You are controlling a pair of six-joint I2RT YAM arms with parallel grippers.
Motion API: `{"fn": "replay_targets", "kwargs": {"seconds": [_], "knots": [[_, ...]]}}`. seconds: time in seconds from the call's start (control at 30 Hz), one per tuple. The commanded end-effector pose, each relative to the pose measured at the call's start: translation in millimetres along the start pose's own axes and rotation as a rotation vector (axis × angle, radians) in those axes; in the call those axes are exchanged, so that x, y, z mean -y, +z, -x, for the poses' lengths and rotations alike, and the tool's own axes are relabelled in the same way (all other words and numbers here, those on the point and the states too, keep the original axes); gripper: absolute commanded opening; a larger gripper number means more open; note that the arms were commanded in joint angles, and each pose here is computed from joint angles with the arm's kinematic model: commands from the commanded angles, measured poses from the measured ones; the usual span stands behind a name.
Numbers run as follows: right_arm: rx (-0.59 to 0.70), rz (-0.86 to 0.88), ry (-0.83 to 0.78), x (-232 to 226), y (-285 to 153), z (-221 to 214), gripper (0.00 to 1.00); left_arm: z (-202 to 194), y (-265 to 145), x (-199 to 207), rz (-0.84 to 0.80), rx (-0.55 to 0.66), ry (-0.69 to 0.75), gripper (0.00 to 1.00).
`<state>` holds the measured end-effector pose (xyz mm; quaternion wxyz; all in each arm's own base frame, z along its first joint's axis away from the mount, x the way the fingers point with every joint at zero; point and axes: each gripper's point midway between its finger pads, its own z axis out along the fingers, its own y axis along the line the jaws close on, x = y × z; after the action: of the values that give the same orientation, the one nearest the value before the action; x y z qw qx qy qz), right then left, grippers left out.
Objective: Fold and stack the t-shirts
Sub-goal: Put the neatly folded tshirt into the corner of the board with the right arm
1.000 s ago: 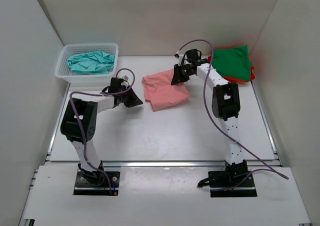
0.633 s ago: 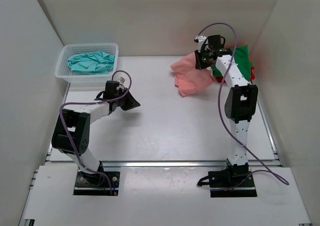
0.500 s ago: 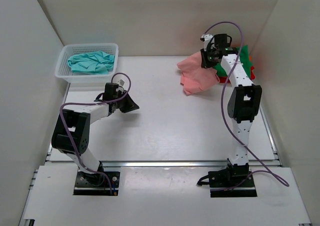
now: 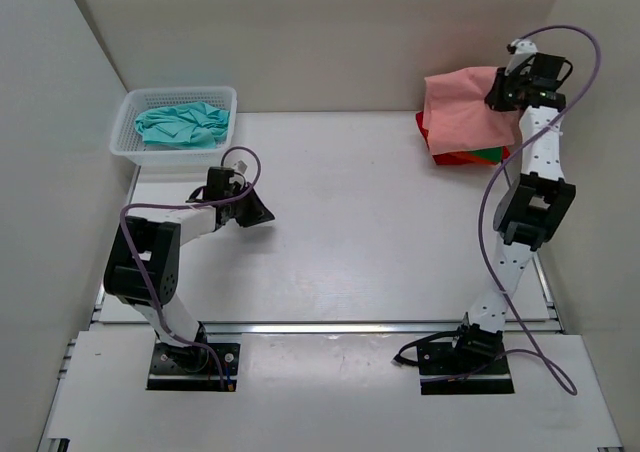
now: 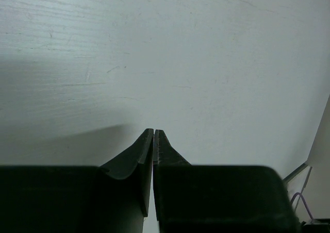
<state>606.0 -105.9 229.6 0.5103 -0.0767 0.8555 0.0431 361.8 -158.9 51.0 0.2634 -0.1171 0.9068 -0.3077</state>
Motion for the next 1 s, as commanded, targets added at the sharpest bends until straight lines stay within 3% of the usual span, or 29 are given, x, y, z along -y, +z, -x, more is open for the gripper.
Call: {"fn": "replay_targets", "kwargs": {"seconds": [0.0,0.23,0.33,0.4,0.43,0.5,0.57,0.6,0.67,0.73,0.83,0.97], "knots": [[0.210,-0.026,-0.004,27,6,52,0.00,-2,2,-1,0.013,-0.013,0.032,0.16],[0.198,-0.104,0.008,57,54,15,0.00,1,4,1,0.025,-0.006,0.033,0.17],[0.182,-0.176,0.020,69,68,4,0.04,0,7,-1,0.036,-0.015,0.041,0.25],[0.194,-0.227,0.014,75,68,10,0.36,-1,8,2,0.026,-0.025,0.043,0.29],[0.201,-0.261,0.006,75,66,16,0.47,-2,9,2,0.021,-0.033,0.039,0.31],[0.204,-0.354,-0.019,80,55,27,0.86,-2,8,5,0.009,-0.037,0.043,0.32],[0.222,-0.530,-0.027,92,19,55,0.99,-4,6,12,-0.015,-0.036,0.051,0.35],[0.214,-0.587,-0.021,89,10,60,1.00,-1,3,15,-0.026,-0.027,0.052,0.48],[0.271,-0.657,0.034,85,-38,91,0.99,-3,-5,22,-0.064,-0.028,0.079,0.98],[0.286,-0.702,0.078,77,-77,102,0.99,-3,-15,28,-0.074,-0.023,0.095,0.98],[0.258,-0.636,0.083,23,-121,95,0.99,-12,-33,32,-0.057,-0.037,0.152,0.99],[0.201,-0.441,0.090,-92,-156,29,0.99,-32,-67,45,-0.034,-0.003,0.256,0.99]]}}
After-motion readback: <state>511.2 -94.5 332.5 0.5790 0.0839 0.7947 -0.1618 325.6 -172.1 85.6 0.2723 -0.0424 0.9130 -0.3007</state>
